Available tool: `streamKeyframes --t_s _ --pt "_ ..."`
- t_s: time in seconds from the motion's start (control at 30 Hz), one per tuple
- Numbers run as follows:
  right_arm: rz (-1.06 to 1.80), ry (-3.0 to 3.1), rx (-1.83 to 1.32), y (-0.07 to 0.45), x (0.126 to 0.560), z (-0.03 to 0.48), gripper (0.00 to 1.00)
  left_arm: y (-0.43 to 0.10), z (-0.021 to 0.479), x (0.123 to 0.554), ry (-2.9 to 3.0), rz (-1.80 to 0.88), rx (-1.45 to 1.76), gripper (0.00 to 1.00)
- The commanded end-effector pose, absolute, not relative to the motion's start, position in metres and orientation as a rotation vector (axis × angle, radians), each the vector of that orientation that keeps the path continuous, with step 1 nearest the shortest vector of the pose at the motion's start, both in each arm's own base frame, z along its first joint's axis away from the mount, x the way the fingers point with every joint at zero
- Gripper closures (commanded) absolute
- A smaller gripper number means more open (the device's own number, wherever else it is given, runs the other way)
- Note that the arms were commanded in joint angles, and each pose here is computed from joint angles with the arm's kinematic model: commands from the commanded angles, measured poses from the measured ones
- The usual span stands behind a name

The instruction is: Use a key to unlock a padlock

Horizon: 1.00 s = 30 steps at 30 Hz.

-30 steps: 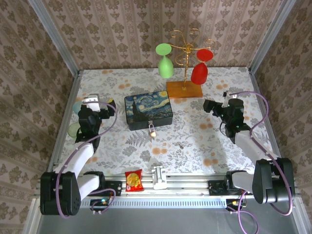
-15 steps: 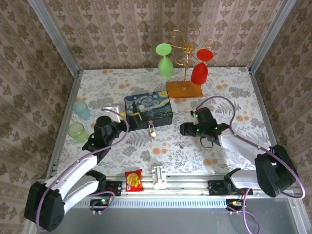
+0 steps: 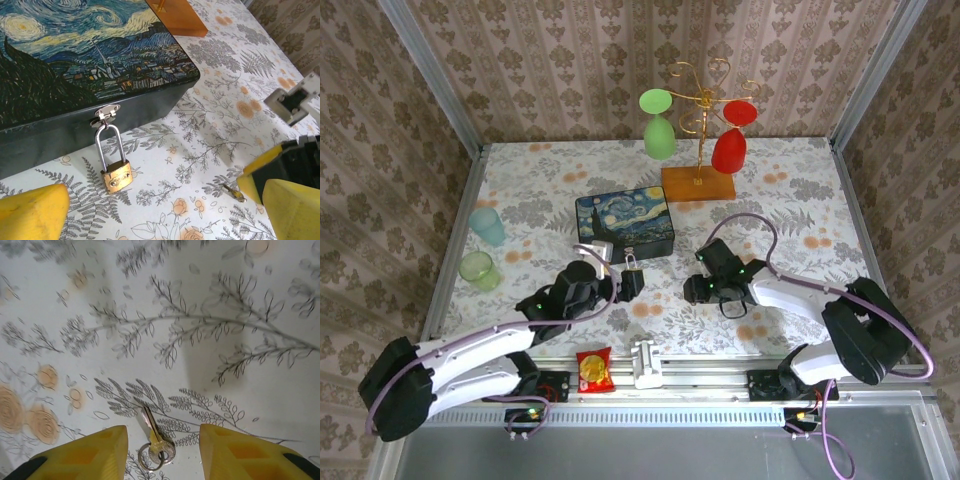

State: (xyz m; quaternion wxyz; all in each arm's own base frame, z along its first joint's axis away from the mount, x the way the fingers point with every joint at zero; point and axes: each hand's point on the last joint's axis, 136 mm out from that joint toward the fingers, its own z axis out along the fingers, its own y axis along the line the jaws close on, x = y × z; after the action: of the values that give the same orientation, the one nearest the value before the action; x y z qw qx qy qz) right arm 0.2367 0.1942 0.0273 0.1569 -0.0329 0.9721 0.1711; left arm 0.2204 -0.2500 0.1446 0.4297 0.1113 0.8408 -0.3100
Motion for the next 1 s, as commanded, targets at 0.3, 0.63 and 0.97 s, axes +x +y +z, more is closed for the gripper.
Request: streamKeyframes --t_s 0.3,0.63,0.97 --pt "0.382 2.842 -0.083 0.189 0.219 0.015 0.61 -0.276 0.148 0.224 2.077 -0.803 0.269 0.00" --pt "0.334 2.848 -0.131 0.193 0.217 0.012 0.64 -0.274 0.143 0.224 2.082 -0.787 0.270 0.00" --pt "0.286 2.855 -0.198 0.196 0.218 0.004 0.71 -0.272 0.136 0.225 2.088 -0.781 0.259 0.00"
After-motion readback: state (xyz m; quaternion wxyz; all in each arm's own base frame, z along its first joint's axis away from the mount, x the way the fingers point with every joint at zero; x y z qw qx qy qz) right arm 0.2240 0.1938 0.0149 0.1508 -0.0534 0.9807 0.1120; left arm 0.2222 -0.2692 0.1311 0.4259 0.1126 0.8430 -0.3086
